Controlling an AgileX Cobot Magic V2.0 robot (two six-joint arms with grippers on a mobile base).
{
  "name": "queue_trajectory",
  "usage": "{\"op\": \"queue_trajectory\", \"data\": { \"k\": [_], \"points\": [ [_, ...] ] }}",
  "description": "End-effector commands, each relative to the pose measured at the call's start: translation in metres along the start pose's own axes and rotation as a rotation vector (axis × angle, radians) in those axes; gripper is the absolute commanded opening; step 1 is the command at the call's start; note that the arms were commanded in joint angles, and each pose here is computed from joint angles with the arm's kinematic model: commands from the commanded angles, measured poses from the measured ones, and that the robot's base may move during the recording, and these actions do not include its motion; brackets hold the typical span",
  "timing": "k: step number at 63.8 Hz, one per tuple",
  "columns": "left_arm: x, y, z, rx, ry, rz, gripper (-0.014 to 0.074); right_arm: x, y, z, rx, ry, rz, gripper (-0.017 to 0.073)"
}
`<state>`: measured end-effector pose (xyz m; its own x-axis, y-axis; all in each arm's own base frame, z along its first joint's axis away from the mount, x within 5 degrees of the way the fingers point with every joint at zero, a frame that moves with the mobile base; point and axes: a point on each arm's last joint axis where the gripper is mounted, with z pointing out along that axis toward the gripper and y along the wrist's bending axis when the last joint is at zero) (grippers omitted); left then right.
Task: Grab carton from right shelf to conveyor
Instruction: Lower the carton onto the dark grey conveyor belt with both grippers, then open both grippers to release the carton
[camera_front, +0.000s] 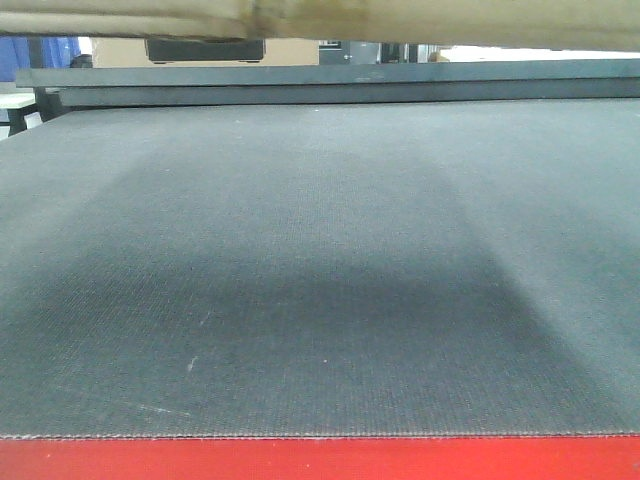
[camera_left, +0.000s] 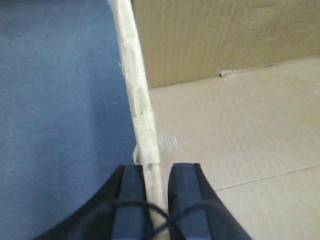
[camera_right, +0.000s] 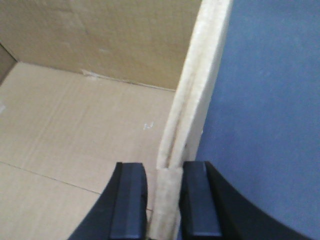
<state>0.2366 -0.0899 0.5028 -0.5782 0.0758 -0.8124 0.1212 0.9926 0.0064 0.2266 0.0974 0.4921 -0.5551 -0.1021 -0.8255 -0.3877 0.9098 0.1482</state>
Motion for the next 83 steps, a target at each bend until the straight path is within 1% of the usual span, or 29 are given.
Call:
{"op": "queue_trajectory", "data": {
  "k": [1, 8, 14, 22, 31, 40, 46, 50, 53, 55, 57, 58, 62, 64, 65, 67, 68, 70, 77, 83],
  "points": [
    [-0.008, 0.006, 0.011, -0.011, -0.042, -0.015, -0.0016, -0.008, 0.000, 0.006, -0.011, -0.074, -0.019, -0.0067],
    [-0.011, 0.014, 0.041, -0.057, -0.013, -0.035, -0.0016, -0.009, -0.004, 0.037, -0.005, -0.027, -0.010, -0.0067],
    [-0.011, 0.018, 0.068, -0.081, 0.019, -0.039, -0.0016, -0.009, -0.008, 0.070, 0.002, 0.008, -0.002, -0.0067],
    [-0.004, 0.019, 0.111, -0.073, 0.069, -0.056, -0.0016, -0.004, -0.016, 0.122, 0.015, 0.054, 0.013, -0.0067],
    [0.008, 0.016, 0.149, -0.070, 0.113, -0.041, -0.0016, 0.006, -0.026, 0.170, 0.039, 0.102, 0.017, -0.0067],
    [0.019, 0.011, 0.179, -0.065, 0.153, -0.030, -0.0016, 0.017, -0.036, 0.202, 0.080, 0.142, -0.011, -0.0067],
    [0.023, 0.010, 0.192, -0.061, 0.158, -0.024, -0.0016, 0.020, -0.039, 0.210, 0.100, 0.148, -0.033, -0.0067],
    [0.024, 0.009, 0.196, -0.060, 0.163, -0.022, -0.0003, 0.020, -0.040, 0.211, 0.105, 0.148, -0.036, -0.0063],
    [0.024, 0.009, 0.197, -0.060, 0.164, -0.022, 0.0040, 0.020, -0.041, 0.210, 0.105, 0.148, -0.036, -0.0027],
    [0.024, 0.009, 0.197, -0.059, 0.160, -0.022, 0.0090, 0.020, -0.041, 0.210, 0.107, 0.148, -0.035, 0.0013],
    [0.024, 0.009, 0.198, -0.058, 0.157, -0.022, 0.0156, 0.020, -0.042, 0.210, 0.109, 0.148, -0.033, 0.0085],
    [0.023, 0.009, 0.198, -0.057, 0.154, -0.022, 0.0185, 0.020, -0.042, 0.210, 0.109, 0.148, -0.033, 0.0137],
    [0.023, 0.008, 0.198, -0.055, 0.147, -0.022, 0.0316, 0.020, -0.043, 0.210, 0.110, 0.152, -0.032, 0.0302],
    [0.022, 0.008, 0.198, -0.054, 0.143, -0.022, 0.0404, 0.020, -0.043, 0.210, 0.111, 0.157, -0.031, 0.0388],
    [0.022, 0.008, 0.198, -0.054, 0.143, -0.022, 0.0441, 0.020, -0.043, 0.210, 0.111, 0.157, -0.031, 0.0453],
    [0.022, 0.008, 0.197, -0.053, 0.141, -0.022, 0.0515, 0.020, -0.043, 0.209, 0.111, 0.159, -0.031, 0.0532],
    [0.022, 0.008, 0.197, -0.053, 0.141, -0.022, 0.0553, 0.020, -0.043, 0.209, 0.111, 0.158, -0.031, 0.0567],
    [0.021, 0.008, 0.196, -0.053, 0.137, -0.023, 0.0634, 0.019, -0.043, 0.207, 0.110, 0.156, -0.032, 0.0575],
    [0.017, 0.009, 0.185, -0.042, 0.118, -0.036, 0.0564, 0.014, -0.041, 0.196, 0.109, 0.131, -0.034, 0.0568],
    [0.012, 0.011, 0.168, -0.038, 0.087, -0.043, 0.0554, 0.007, -0.038, 0.179, 0.106, 0.095, -0.037, 0.0568]
  ]
}}
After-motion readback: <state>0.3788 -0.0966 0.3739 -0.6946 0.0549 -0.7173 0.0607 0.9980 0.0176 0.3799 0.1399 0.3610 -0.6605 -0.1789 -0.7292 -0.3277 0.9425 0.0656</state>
